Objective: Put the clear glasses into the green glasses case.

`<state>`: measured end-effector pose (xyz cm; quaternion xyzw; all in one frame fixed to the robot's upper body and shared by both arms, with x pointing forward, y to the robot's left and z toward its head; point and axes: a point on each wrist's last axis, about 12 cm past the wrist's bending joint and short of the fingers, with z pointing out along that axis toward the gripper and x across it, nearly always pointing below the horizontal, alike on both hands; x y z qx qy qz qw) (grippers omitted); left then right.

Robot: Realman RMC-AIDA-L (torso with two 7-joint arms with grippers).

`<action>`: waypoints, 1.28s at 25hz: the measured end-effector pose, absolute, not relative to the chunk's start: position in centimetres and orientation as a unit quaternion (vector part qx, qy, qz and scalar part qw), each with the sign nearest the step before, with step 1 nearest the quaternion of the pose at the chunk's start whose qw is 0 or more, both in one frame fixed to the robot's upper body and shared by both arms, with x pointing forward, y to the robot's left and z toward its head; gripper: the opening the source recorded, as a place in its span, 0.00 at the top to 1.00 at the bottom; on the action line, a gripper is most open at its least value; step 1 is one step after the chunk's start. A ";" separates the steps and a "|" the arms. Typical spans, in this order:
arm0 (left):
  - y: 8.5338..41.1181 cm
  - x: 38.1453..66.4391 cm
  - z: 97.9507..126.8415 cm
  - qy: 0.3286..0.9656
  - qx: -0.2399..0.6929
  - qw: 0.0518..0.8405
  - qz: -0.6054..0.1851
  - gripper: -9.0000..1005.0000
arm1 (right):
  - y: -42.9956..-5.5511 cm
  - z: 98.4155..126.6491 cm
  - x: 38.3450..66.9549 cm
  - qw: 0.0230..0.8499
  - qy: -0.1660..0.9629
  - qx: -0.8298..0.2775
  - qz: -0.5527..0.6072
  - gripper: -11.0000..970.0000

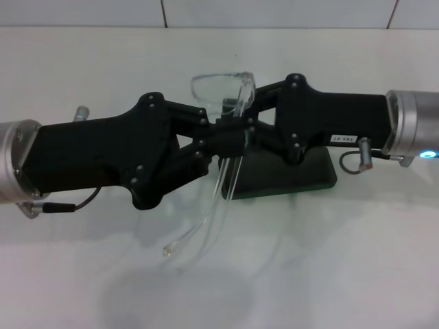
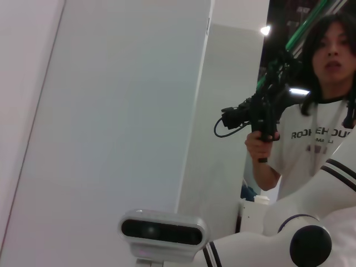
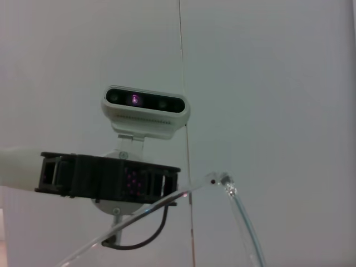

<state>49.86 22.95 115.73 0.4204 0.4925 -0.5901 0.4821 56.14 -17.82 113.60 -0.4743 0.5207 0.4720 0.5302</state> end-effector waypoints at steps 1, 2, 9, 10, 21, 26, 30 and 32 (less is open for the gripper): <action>22.9 49.9 115.7 0.493 0.420 0.484 -0.588 0.91 | -17.7 113.5 56.1 0.528 0.520 -0.476 0.474 0.88; 22.9 50.0 115.7 0.495 0.419 0.487 -0.585 0.91 | -17.6 113.5 56.0 0.527 0.520 -0.476 0.475 0.88; 22.8 50.4 115.0 0.509 0.407 0.495 -0.575 0.91 | -17.4 113.5 55.9 0.527 0.517 -0.475 0.479 0.88; 22.8 50.4 114.9 0.510 0.406 0.494 -0.575 0.91 | -17.4 113.5 55.9 0.528 0.517 -0.475 0.479 0.88; 23.1 50.1 114.4 0.508 0.401 0.514 -0.563 0.91 | -17.5 113.5 55.7 0.533 0.513 -0.469 0.483 0.88; 23.3 50.1 114.2 0.509 0.391 0.526 -0.557 0.91 | -17.6 113.4 55.6 0.533 0.513 -0.468 0.484 0.88; 23.0 50.0 113.8 0.512 0.392 0.520 -0.561 0.91 | -17.6 113.3 55.5 0.533 0.514 -0.467 0.484 0.88; 22.8 50.0 113.8 0.511 0.394 0.518 -0.562 0.91 | -17.7 113.3 55.5 0.533 0.514 -0.466 0.484 0.88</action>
